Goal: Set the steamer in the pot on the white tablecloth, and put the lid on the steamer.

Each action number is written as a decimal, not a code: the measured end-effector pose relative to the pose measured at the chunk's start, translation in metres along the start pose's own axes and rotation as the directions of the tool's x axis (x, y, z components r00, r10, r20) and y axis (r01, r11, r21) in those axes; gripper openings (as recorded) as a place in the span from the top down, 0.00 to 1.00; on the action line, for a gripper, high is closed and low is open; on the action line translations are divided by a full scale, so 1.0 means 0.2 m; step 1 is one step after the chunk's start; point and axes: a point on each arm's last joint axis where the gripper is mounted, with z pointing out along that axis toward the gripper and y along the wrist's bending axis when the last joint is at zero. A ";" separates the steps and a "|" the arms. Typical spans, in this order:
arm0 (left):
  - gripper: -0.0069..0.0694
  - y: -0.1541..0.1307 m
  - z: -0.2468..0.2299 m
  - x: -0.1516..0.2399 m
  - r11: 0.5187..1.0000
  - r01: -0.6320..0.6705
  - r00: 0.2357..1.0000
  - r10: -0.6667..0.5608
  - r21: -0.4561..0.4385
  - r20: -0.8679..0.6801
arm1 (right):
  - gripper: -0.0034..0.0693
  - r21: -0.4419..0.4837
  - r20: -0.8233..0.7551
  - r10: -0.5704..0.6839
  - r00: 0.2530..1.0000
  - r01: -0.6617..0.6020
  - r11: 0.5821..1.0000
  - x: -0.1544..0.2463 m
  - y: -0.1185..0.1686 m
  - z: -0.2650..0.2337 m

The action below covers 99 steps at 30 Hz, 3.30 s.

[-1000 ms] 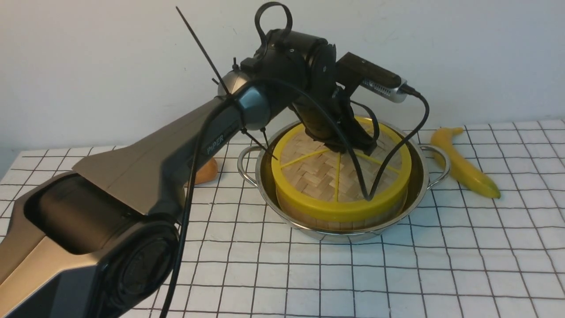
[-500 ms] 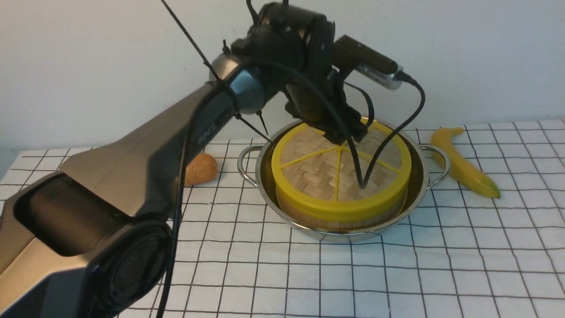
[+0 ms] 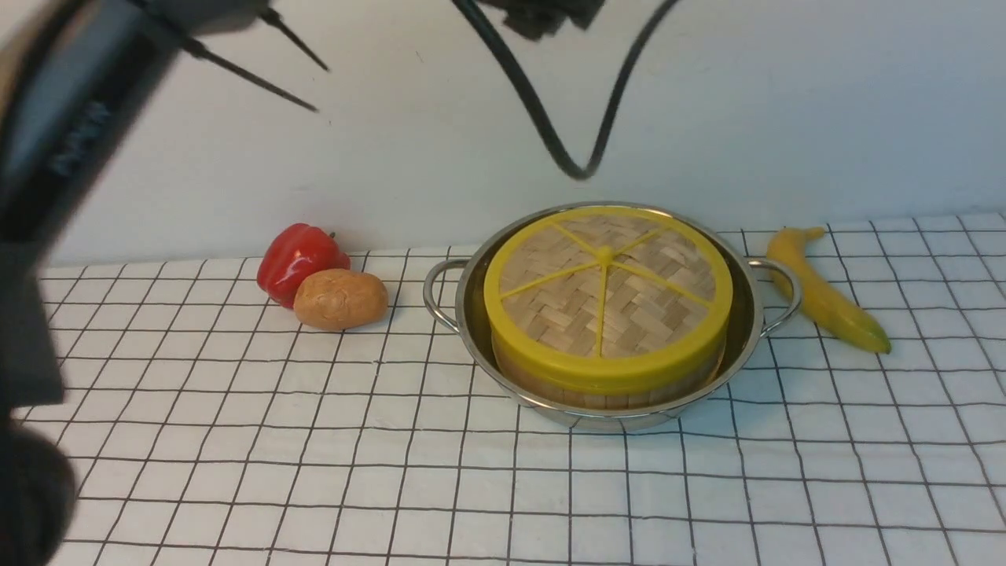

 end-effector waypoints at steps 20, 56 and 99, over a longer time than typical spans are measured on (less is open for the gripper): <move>0.94 0.11 -1.12 0.53 0.999 0.046 0.988 -0.046 0.003 0.148 | 0.51 0.097 -0.276 -0.052 0.960 0.081 0.992 0.30 -0.15 0.26; 0.90 -0.24 -0.94 1.63 0.983 0.136 0.917 -0.171 0.121 0.361 | 0.94 0.246 -0.188 -0.090 0.978 0.136 0.960 1.00 -0.24 -0.04; 0.78 -0.30 -0.59 2.26 0.810 0.421 0.899 -0.316 -0.407 0.302 | 0.66 0.049 -0.165 0.091 0.982 -0.084 0.995 1.01 -0.14 -0.03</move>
